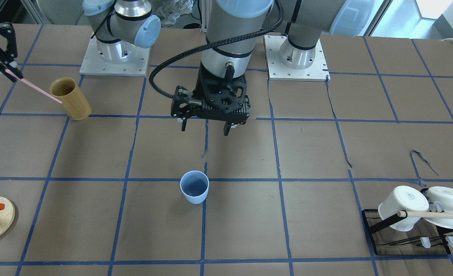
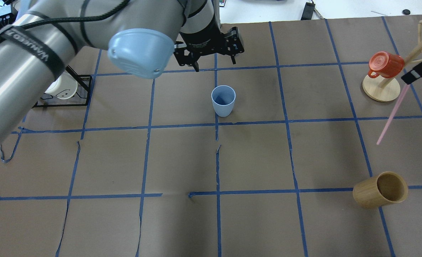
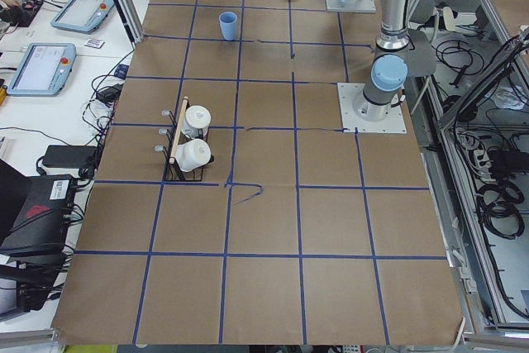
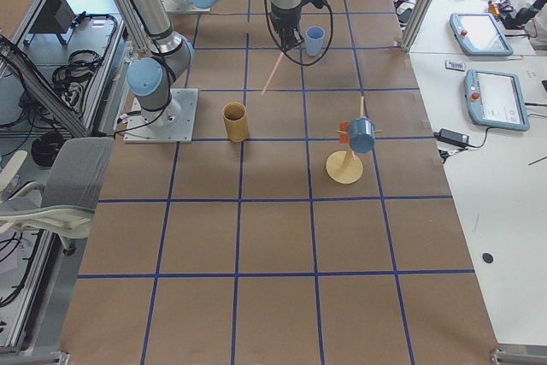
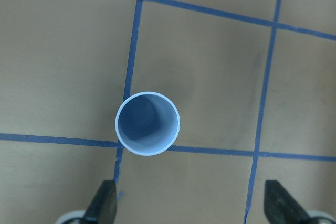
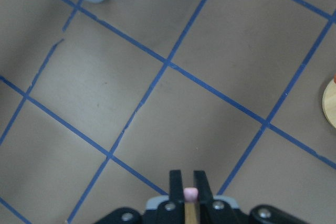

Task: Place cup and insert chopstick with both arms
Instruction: 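Release blue cup and raise left gripper while right carries stick over, then lower the pink stick into the blue cup with the right gripper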

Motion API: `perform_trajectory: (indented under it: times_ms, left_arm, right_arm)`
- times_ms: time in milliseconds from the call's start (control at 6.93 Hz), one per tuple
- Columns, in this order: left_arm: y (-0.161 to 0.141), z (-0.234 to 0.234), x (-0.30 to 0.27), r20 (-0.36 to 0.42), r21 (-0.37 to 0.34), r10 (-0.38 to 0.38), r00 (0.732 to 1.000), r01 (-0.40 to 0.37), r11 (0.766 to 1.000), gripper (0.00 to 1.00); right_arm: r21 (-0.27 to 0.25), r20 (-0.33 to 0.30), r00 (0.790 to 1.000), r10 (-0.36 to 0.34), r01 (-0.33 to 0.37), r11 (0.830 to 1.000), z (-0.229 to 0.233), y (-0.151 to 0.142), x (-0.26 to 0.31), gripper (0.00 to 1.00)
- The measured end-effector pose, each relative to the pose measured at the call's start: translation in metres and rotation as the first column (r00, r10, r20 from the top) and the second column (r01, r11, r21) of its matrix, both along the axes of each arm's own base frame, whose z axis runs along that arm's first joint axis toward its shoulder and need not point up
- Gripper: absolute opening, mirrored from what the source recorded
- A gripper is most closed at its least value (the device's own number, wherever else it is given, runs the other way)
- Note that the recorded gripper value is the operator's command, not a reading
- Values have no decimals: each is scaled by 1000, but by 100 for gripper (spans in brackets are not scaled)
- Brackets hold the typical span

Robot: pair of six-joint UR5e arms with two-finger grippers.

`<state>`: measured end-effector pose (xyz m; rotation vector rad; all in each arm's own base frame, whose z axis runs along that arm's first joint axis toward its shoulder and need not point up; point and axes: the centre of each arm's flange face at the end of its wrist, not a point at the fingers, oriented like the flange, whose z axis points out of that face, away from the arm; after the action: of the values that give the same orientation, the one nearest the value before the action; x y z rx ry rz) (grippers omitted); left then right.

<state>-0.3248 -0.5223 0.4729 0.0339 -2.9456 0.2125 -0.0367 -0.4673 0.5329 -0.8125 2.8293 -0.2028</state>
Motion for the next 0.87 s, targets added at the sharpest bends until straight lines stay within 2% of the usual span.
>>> perform_trajectory:
  times_ms: [144, 433, 721, 865]
  left_arm:
    - [24, 13, 35, 37, 39, -13, 999, 11, 999, 100]
    - [56, 42, 103, 97, 138, 17, 995, -31, 990, 100]
    - [59, 54, 152, 108, 161, 23, 994, -41, 986, 100]
    - [58, 55, 165, 108, 159, 10, 994, -28, 987, 100]
  right_arm:
    - [-47, 16, 1000, 8, -7, 999, -1, -18, 37, 0]
    - [-152, 27, 999, 40, -35, 988, -3, -45, 127, 0]
    - [-249, 70, 996, 52, -33, 968, -8, -54, 225, 0]
    - [-278, 91, 994, 60, -33, 960, -15, -58, 257, 0]
